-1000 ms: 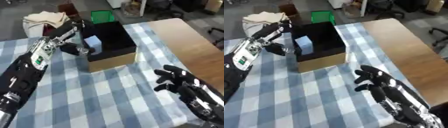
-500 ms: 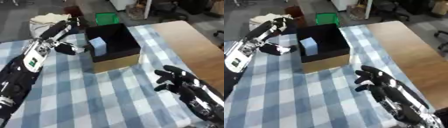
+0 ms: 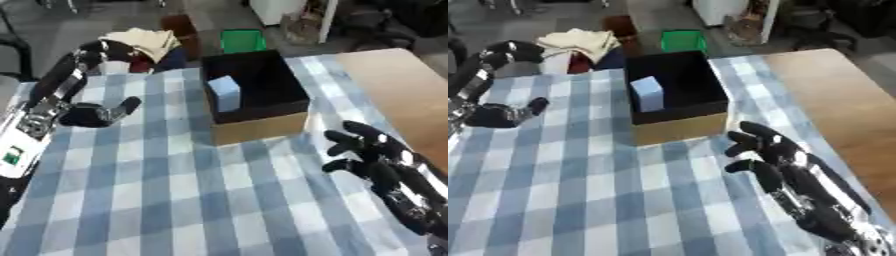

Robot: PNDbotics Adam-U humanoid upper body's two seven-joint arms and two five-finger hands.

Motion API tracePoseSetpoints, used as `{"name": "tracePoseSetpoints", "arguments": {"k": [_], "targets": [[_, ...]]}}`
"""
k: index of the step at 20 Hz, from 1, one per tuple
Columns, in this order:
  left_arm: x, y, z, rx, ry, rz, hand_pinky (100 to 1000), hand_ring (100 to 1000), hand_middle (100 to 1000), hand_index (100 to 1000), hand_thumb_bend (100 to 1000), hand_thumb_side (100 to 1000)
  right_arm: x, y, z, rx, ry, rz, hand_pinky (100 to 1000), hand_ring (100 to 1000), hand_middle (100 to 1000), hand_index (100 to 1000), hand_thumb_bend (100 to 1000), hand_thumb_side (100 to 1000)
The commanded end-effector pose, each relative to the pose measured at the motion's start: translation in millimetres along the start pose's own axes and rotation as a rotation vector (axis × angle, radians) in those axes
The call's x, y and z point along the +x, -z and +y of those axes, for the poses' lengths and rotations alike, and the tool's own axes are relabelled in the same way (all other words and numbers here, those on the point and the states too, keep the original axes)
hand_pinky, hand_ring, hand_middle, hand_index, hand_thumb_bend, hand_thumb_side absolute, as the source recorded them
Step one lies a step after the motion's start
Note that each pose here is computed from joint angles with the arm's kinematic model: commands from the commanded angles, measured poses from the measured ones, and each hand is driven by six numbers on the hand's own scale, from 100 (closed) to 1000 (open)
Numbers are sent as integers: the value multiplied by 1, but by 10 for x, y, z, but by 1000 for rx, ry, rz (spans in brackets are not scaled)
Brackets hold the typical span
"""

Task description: Pick up objects on the table and place them in the box.

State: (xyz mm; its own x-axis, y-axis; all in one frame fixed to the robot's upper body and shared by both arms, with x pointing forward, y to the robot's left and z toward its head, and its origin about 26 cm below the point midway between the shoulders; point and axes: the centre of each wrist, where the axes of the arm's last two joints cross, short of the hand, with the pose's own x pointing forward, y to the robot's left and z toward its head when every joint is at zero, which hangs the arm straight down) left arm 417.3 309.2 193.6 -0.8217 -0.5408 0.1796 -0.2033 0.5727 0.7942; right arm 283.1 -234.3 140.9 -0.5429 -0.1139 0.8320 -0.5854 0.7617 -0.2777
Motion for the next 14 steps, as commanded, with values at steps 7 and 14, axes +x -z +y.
{"name": "tracePoseSetpoints", "arguments": {"k": [7,14], "targets": [[368,-255,-88,105,-149,55,923,754,761,776,255,626,86,-44,-81,-47,-53,-10,746,1000,707,961,130,517],[615,-565,-299,126,-318,171,935,744,748,762,213,729,82,-67,-92,-77,-58,-5,745,1000,706,961,130,516]]}}
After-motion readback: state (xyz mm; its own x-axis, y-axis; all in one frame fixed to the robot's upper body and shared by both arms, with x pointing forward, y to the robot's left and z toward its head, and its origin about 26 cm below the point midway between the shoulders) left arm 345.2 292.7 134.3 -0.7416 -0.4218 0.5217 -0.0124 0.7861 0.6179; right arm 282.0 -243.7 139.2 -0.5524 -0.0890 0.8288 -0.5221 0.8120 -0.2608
